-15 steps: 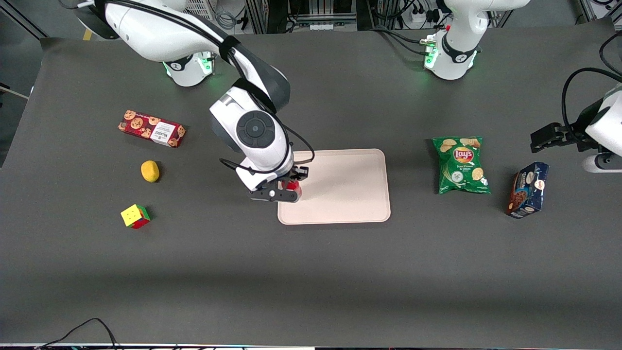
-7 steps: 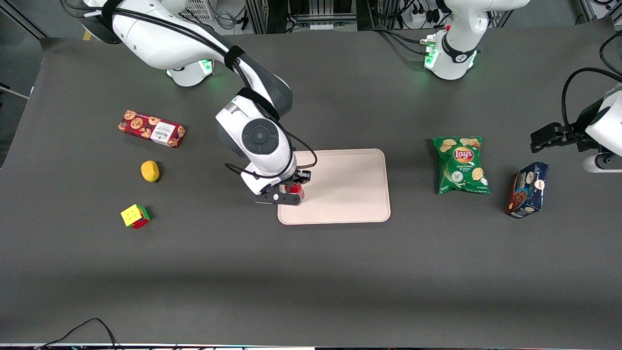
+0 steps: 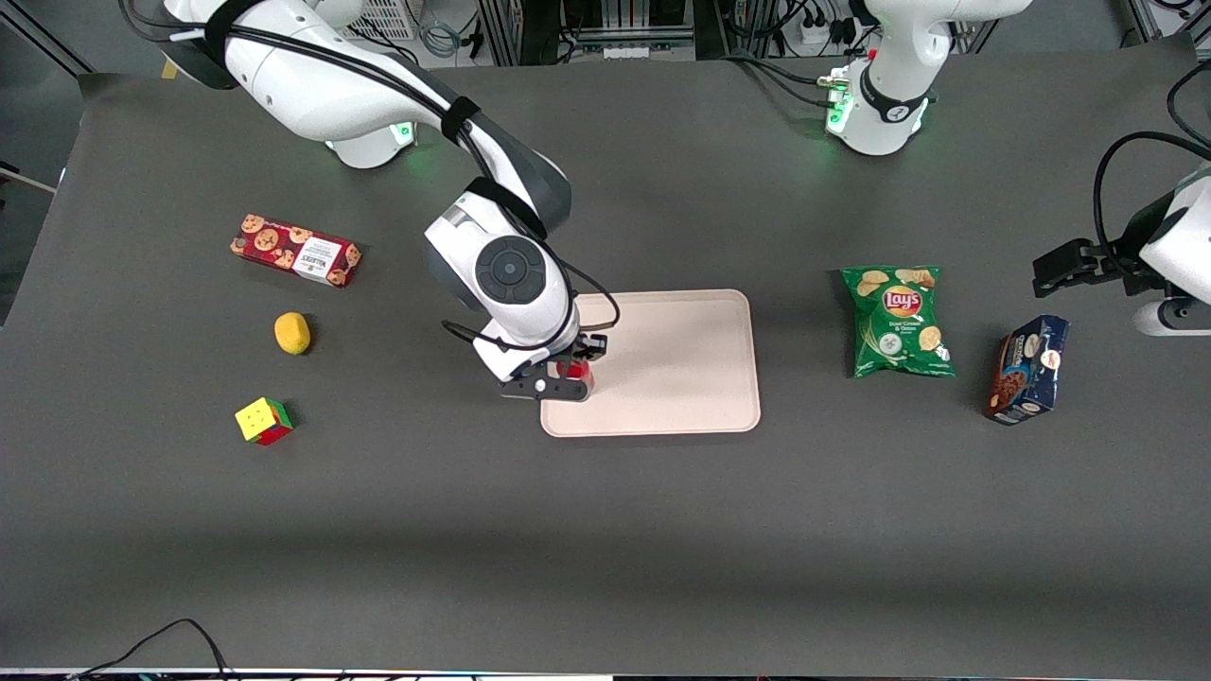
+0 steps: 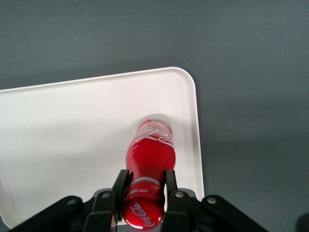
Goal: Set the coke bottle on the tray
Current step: 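Lower the bottle upright onto the tray and open the right gripper, then withdraw the right gripper from the bottle, away from the tray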
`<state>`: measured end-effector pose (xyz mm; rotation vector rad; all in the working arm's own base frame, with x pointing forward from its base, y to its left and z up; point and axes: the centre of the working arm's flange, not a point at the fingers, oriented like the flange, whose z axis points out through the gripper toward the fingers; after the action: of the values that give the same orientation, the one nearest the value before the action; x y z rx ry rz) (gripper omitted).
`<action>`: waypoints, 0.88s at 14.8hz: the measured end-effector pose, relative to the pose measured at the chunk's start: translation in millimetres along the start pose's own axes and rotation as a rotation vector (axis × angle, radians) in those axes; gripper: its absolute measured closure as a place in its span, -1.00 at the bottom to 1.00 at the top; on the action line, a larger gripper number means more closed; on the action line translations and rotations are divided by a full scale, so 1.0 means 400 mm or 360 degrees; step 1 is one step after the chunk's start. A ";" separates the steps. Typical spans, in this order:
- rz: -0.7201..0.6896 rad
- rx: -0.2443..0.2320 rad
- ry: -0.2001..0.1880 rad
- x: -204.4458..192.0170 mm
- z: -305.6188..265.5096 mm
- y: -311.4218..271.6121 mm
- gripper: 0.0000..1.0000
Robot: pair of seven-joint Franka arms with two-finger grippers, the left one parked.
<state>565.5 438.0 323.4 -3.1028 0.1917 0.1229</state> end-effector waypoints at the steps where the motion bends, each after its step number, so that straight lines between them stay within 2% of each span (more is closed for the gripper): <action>1: 0.0000 0.0000 0.0000 0.000 0.001 0.000 0.27; 4: 0.0005 0.0008 0.0007 0.003 -0.003 0.000 -0.20; 6: 0.0016 0.0017 0.0016 0.010 -0.011 0.003 -0.59; 8: 0.0037 0.0043 0.0053 0.027 -0.051 0.014 -0.96; 10: 0.0078 0.0070 0.0120 0.052 -0.148 0.052 -1.00; 13: 0.0087 0.0061 0.0183 0.084 -0.340 0.180 -1.00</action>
<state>600.3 357.5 454.5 -3.0689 0.2781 -0.0574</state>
